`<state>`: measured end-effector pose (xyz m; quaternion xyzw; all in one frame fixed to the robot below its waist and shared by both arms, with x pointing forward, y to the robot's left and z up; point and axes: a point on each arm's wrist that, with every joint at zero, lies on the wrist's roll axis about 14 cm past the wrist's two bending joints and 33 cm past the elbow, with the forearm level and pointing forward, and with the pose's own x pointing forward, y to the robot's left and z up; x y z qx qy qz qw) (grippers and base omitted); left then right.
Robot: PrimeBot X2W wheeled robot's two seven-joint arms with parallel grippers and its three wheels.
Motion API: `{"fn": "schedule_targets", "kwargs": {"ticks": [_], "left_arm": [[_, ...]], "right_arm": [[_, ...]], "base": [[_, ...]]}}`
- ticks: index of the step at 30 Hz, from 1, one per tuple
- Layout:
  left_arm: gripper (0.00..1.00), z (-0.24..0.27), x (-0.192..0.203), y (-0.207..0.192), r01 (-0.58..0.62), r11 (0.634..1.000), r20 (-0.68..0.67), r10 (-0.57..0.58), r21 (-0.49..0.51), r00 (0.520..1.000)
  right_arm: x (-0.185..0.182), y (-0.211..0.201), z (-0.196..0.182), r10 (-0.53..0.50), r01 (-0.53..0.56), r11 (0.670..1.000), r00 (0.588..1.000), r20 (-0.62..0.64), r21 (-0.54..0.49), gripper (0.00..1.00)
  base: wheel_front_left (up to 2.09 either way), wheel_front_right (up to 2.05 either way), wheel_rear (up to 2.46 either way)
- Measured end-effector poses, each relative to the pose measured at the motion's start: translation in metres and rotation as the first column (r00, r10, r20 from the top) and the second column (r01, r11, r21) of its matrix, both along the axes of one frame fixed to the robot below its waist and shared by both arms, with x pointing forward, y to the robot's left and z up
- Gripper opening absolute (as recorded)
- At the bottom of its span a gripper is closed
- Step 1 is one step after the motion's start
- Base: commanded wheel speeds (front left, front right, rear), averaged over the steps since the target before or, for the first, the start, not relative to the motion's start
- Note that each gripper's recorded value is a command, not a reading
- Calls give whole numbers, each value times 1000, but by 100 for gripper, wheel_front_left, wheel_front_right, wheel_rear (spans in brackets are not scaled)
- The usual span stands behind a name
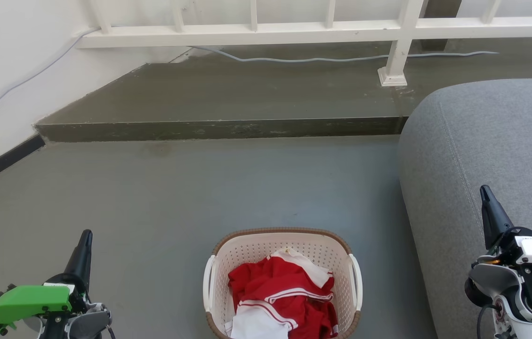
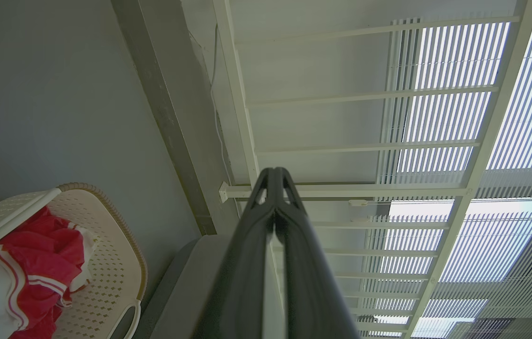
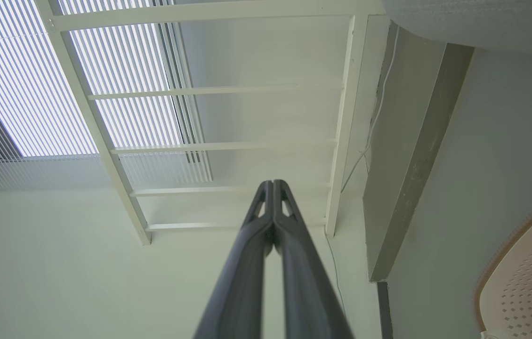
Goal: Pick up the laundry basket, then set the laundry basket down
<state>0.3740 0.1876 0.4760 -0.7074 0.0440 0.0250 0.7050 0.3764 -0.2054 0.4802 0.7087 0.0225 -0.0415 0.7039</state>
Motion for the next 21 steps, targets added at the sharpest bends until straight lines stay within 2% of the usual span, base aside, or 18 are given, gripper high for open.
{"fn": "schedule_targets", "kwargs": {"ticks": [21], "left_arm": [[0, 0, 0, 0, -1, 1000, 0, 1, 0, 1000]], "right_arm": [[0, 0, 0, -2, 2, 1000, 1000, 0, 1, 0]], "base": [[0, 0, 0]]}}
